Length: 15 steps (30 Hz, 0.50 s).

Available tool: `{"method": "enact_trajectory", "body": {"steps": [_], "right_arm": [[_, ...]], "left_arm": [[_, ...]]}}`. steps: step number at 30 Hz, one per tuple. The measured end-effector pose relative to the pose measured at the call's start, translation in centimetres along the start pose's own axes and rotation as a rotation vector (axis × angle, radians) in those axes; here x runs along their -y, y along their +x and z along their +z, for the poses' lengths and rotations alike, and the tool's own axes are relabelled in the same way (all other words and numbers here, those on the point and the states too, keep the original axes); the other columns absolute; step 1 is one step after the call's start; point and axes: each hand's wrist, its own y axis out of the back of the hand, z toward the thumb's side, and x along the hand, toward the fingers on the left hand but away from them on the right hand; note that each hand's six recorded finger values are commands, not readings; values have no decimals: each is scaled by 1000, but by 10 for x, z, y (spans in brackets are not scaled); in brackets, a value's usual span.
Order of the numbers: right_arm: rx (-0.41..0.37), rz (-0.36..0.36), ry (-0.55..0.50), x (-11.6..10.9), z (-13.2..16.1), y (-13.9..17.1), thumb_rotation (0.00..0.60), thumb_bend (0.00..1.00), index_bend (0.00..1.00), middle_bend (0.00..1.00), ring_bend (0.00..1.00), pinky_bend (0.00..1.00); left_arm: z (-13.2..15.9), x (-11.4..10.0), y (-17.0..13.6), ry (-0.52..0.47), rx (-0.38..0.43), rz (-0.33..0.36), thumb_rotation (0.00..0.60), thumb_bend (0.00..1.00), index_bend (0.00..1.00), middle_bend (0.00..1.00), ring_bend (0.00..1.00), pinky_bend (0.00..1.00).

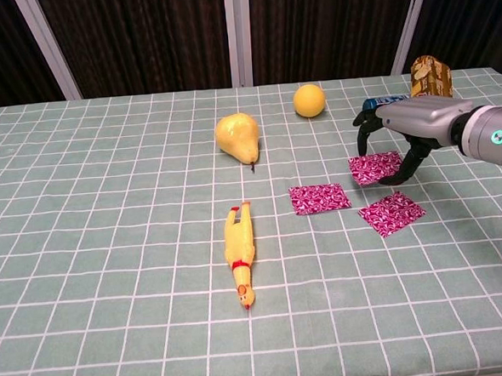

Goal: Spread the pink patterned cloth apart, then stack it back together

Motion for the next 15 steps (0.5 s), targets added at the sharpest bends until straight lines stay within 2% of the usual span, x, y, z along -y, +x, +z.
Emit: {"method": "enact_trajectory", "body": {"steps": [6, 15], "right_arm": [[-64, 36, 18, 14, 6, 19, 534, 169, 406, 70, 0, 0], [-118, 61, 43, 31, 10, 25, 528, 170, 394, 70, 0, 0]], "left_arm": [[3, -2, 0, 3, 6, 2, 600, 35, 255, 231, 167, 144], [3, -2, -1, 4, 2, 0, 600, 34, 255, 231, 168, 144]]}}
